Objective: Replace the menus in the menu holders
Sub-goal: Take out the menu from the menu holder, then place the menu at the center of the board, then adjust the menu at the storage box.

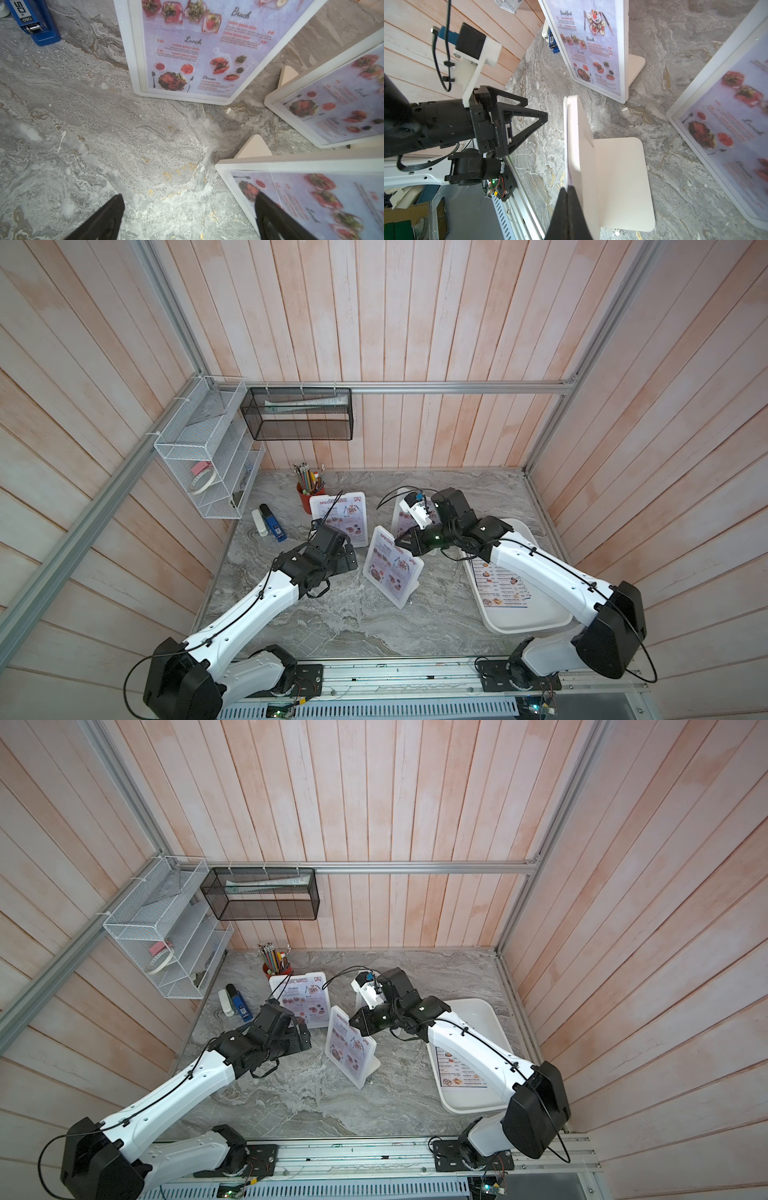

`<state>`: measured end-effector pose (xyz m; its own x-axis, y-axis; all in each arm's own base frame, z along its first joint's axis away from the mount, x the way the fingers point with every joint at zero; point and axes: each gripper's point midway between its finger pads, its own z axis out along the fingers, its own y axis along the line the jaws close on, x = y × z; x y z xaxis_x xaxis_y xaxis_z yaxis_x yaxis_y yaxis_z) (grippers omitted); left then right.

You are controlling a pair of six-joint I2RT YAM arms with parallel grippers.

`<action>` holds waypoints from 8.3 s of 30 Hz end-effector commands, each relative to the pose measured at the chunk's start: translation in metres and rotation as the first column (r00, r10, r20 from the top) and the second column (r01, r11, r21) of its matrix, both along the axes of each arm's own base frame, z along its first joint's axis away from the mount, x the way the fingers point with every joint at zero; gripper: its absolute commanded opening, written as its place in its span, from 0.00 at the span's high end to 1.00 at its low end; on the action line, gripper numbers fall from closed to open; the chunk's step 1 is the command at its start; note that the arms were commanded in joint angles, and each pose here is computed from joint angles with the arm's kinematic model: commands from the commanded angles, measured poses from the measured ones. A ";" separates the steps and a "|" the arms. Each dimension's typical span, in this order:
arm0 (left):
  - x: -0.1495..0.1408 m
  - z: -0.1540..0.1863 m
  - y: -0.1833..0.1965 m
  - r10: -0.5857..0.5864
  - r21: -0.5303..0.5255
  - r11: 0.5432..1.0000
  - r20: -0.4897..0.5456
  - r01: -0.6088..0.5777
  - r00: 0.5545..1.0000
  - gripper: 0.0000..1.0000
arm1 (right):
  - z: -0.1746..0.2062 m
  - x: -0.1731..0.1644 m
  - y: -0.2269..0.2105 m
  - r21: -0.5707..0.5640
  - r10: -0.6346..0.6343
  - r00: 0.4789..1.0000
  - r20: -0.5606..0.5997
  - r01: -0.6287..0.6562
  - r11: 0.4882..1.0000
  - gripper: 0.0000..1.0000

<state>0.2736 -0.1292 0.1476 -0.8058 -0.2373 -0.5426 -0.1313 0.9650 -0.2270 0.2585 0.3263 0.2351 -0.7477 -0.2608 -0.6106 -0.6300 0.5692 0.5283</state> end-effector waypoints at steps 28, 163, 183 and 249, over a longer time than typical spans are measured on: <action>0.005 0.015 0.003 0.003 0.001 1.000 0.046 -0.003 0.999 0.00 | 0.067 0.019 -0.005 0.074 -0.031 0.990 0.137 0.021 0.997 1.00; 0.010 0.129 -0.182 -0.399 -0.121 0.890 0.264 0.440 0.878 0.03 | -0.207 0.056 -0.337 -0.290 -0.856 0.451 -0.253 0.809 0.512 0.52; 0.019 0.141 -0.142 -0.330 -0.107 0.921 0.294 0.374 0.897 0.03 | -0.206 0.035 -0.329 -0.350 -0.836 0.465 -0.290 0.762 0.545 0.57; 0.028 0.144 -0.086 -0.251 -0.051 0.959 0.301 0.278 0.920 0.02 | -0.131 0.042 -0.183 -0.581 -0.570 0.807 0.153 0.540 0.609 0.48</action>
<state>0.3023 -0.2216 0.2902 -0.6670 -0.1085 -0.7371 0.2106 0.9215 -0.3262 0.3096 0.1513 0.1197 -0.8675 -0.0413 -0.4958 -0.0856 0.9941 0.0668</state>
